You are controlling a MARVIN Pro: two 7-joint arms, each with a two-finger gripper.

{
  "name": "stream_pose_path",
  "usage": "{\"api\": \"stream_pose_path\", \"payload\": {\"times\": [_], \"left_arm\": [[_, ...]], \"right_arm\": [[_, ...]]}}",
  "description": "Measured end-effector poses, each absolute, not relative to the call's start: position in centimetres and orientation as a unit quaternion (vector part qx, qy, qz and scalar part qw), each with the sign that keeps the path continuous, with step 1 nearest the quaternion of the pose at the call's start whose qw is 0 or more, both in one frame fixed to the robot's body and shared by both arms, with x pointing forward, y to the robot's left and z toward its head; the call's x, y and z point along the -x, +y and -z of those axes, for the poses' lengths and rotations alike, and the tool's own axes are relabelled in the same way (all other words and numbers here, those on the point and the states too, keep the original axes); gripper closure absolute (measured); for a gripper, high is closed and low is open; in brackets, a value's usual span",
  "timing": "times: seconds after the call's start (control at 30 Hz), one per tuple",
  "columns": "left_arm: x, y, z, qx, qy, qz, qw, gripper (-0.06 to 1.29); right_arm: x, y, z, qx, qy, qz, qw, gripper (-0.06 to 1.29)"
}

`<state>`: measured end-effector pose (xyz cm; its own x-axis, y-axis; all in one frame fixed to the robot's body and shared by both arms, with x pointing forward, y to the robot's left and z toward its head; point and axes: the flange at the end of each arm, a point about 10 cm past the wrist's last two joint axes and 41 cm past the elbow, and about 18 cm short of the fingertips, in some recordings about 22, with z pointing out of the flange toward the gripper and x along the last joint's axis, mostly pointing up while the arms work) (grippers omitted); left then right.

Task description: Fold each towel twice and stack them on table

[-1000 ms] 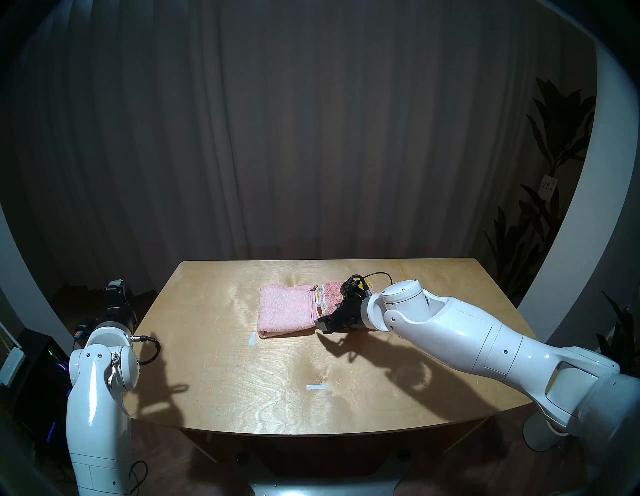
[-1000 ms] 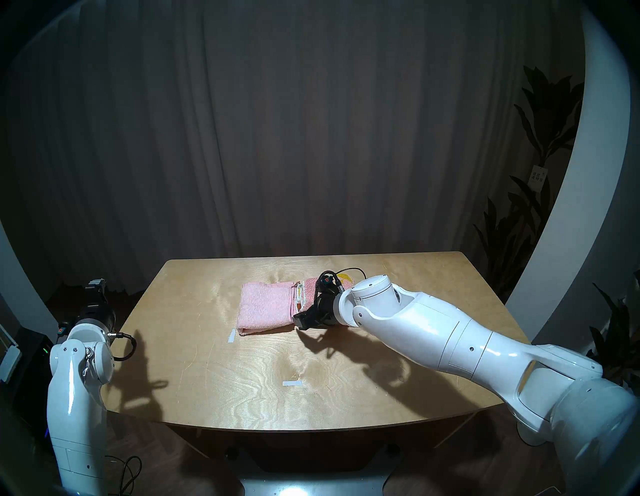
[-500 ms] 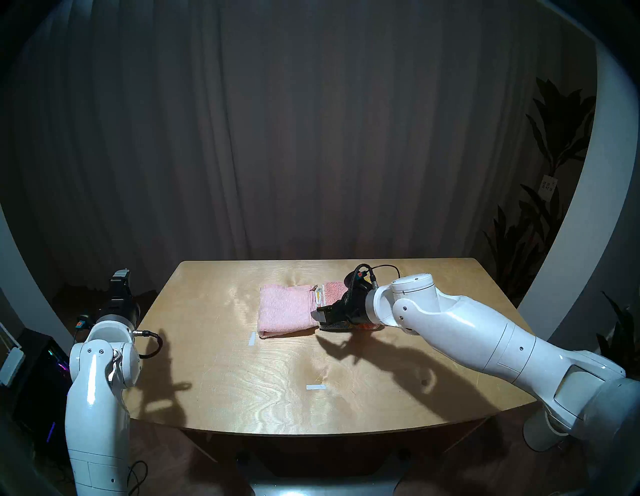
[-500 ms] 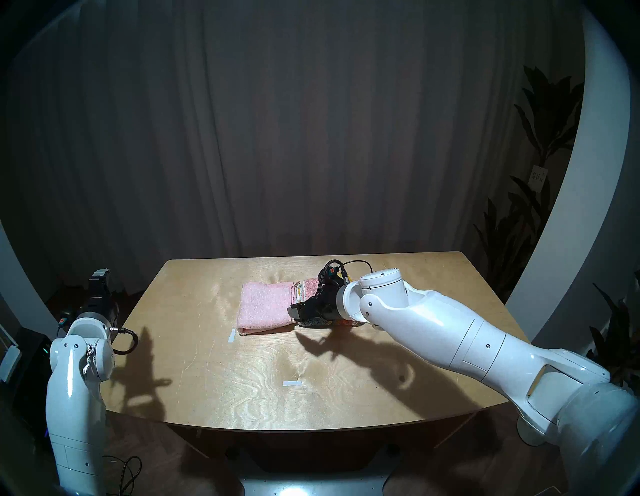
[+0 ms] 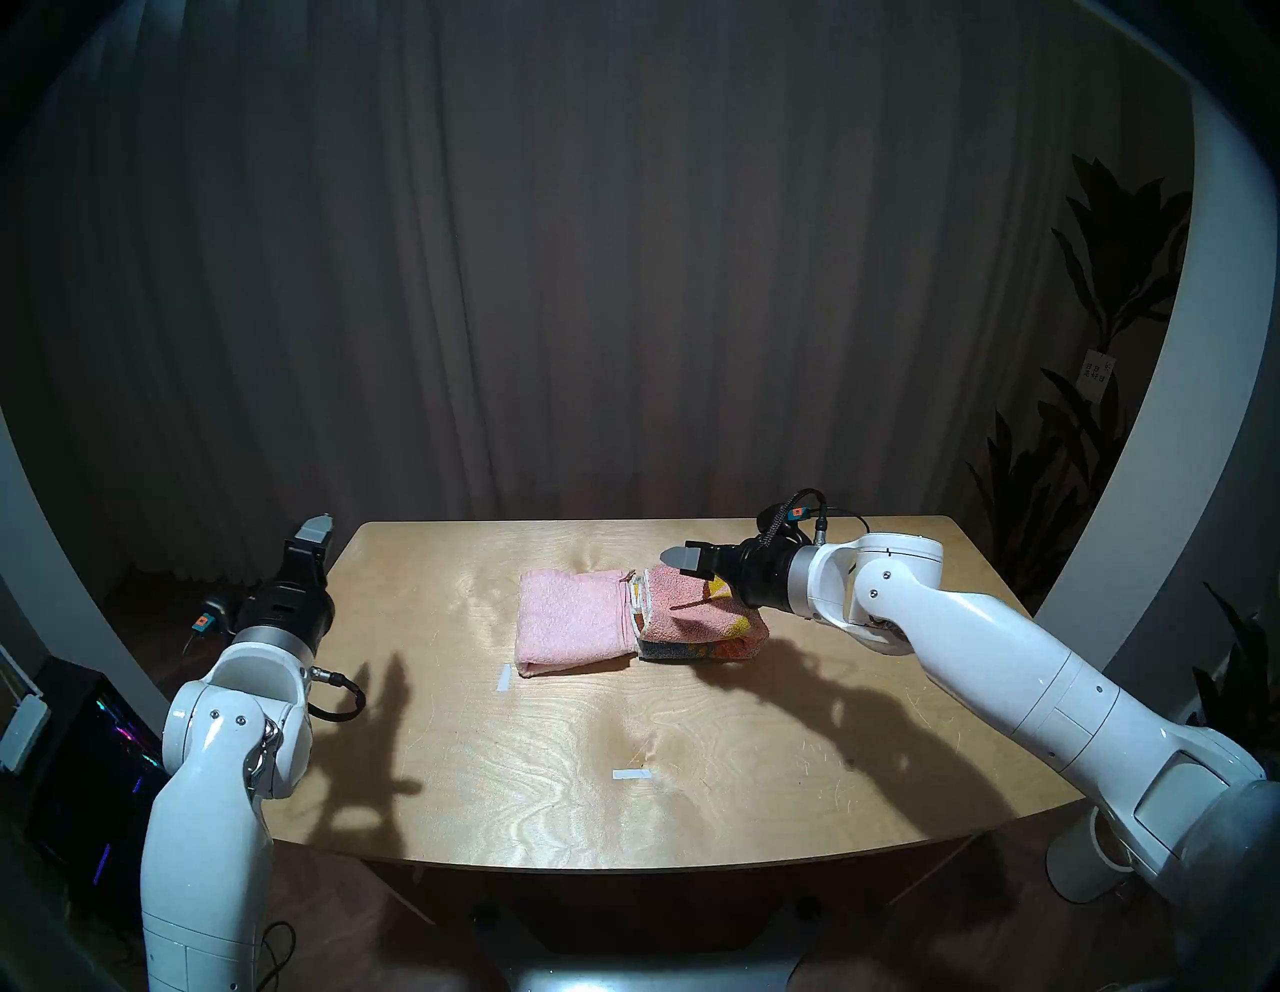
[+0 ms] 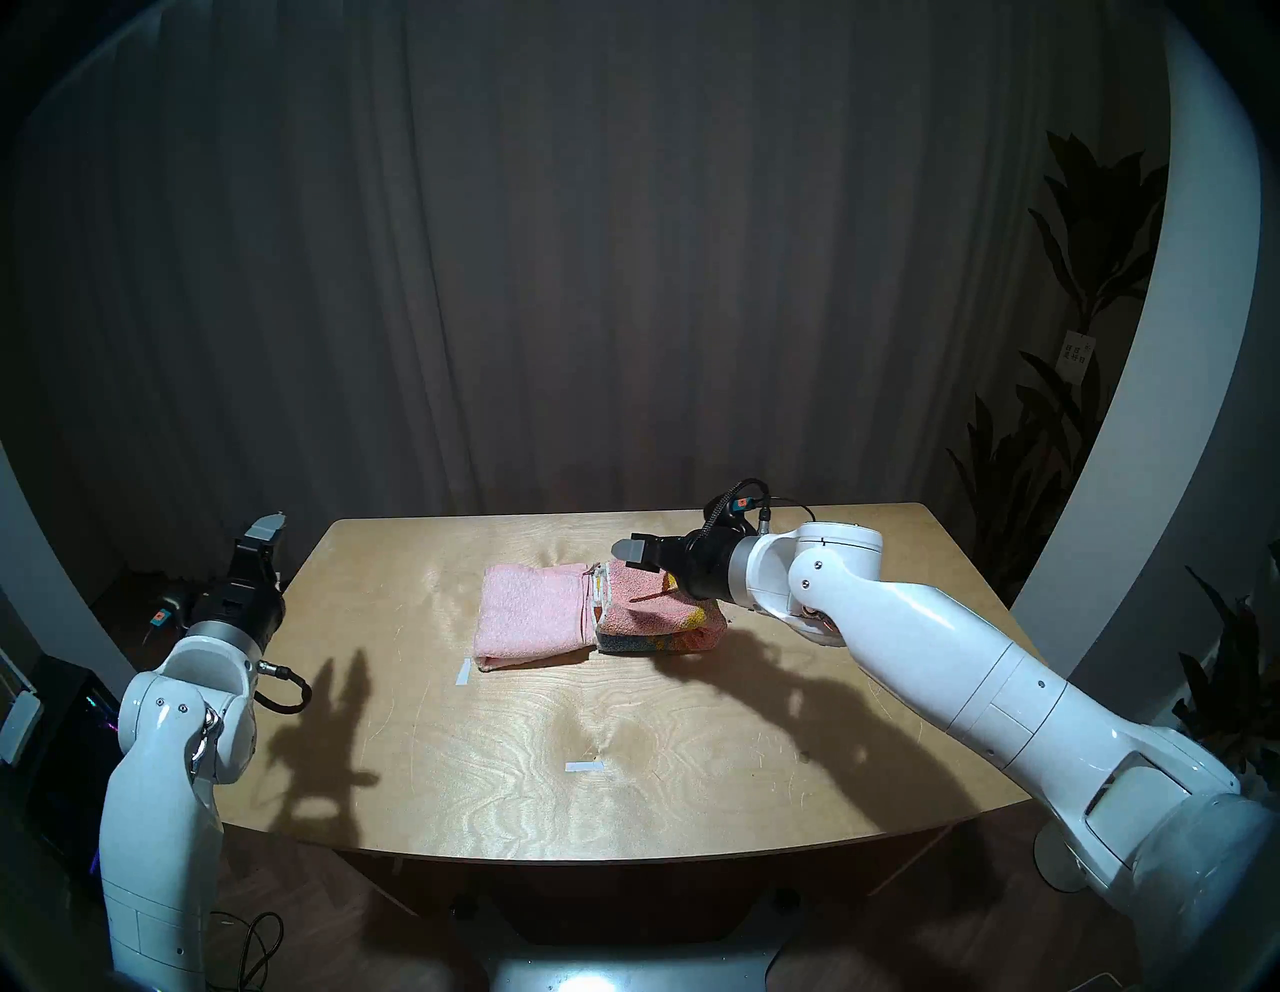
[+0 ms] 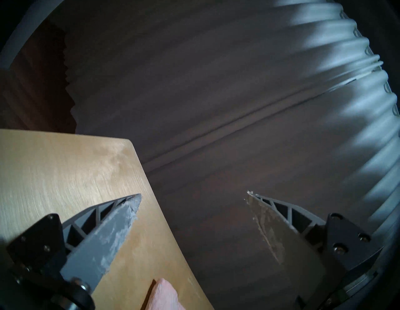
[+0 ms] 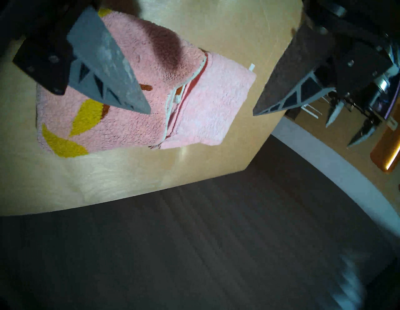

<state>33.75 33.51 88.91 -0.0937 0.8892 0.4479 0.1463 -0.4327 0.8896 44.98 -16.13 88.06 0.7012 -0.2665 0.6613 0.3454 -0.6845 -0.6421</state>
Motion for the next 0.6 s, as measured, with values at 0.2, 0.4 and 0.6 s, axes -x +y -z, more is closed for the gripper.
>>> {"api": "stream_pose_path", "payload": {"times": [0.2,0.4,0.6], "left_arm": [[-33.5,30.9,-88.0,-0.629,0.408,-0.575,0.328,0.02],[-33.0,29.4,-87.0,-0.659,0.386,-0.554,0.330,0.02],[-32.1,29.6,-85.8,-0.680,0.381,-0.541,0.315,0.02]], "right_arm": [[-43.4,-16.3,-86.6,0.834,0.018,0.355,0.422,0.00],[-40.4,-15.3,-85.3,0.832,0.061,0.301,0.462,0.00],[-38.3,-14.8,-84.5,0.823,0.116,0.262,0.490,0.00]]}}
